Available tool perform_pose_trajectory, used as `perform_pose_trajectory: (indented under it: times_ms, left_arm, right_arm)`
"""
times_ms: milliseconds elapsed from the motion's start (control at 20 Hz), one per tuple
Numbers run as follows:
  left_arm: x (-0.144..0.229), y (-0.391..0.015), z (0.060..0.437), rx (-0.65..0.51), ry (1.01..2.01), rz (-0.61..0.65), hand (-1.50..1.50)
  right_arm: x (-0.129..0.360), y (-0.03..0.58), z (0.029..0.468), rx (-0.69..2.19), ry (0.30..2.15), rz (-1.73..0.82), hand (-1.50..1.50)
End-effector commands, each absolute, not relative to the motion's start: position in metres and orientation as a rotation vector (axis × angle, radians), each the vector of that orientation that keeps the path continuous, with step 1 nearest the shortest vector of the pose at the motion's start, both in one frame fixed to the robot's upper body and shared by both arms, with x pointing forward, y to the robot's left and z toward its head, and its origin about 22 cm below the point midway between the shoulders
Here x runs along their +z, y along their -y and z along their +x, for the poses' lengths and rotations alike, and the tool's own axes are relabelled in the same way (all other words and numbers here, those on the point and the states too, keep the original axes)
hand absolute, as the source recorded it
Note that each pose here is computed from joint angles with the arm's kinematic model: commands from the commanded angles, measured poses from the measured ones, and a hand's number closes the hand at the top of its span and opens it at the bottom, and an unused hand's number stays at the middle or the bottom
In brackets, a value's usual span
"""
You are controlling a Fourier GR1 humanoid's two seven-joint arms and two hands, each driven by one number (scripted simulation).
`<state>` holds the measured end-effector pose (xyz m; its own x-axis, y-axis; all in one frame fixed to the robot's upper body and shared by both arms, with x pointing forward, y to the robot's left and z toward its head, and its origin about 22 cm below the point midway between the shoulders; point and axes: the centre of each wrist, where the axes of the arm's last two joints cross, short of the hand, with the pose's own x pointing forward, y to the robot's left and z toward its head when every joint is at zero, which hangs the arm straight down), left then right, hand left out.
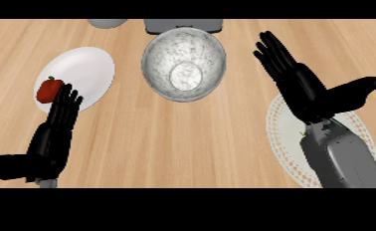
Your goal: Pick the lemon from the placemat and place it in the bowl
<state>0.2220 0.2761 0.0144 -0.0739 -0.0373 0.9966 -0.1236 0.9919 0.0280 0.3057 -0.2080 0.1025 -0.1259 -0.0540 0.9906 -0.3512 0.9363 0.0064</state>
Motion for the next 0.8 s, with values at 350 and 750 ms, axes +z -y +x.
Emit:
perform_pose_trajectory:
  times_ms: [350,750]
  left_arm:
    - [0.023,-0.239,0.230,-0.266,1.612,-0.072,0.00]
    - [0.038,-0.217,0.263,-0.380,1.592,-0.156,0.00]
  right_arm:
    - [0.114,0.354,0.259,0.629,1.719,-0.439,1.50]
    - [0.053,0.359,0.245,0.775,1.754,-0.404,-1.50]
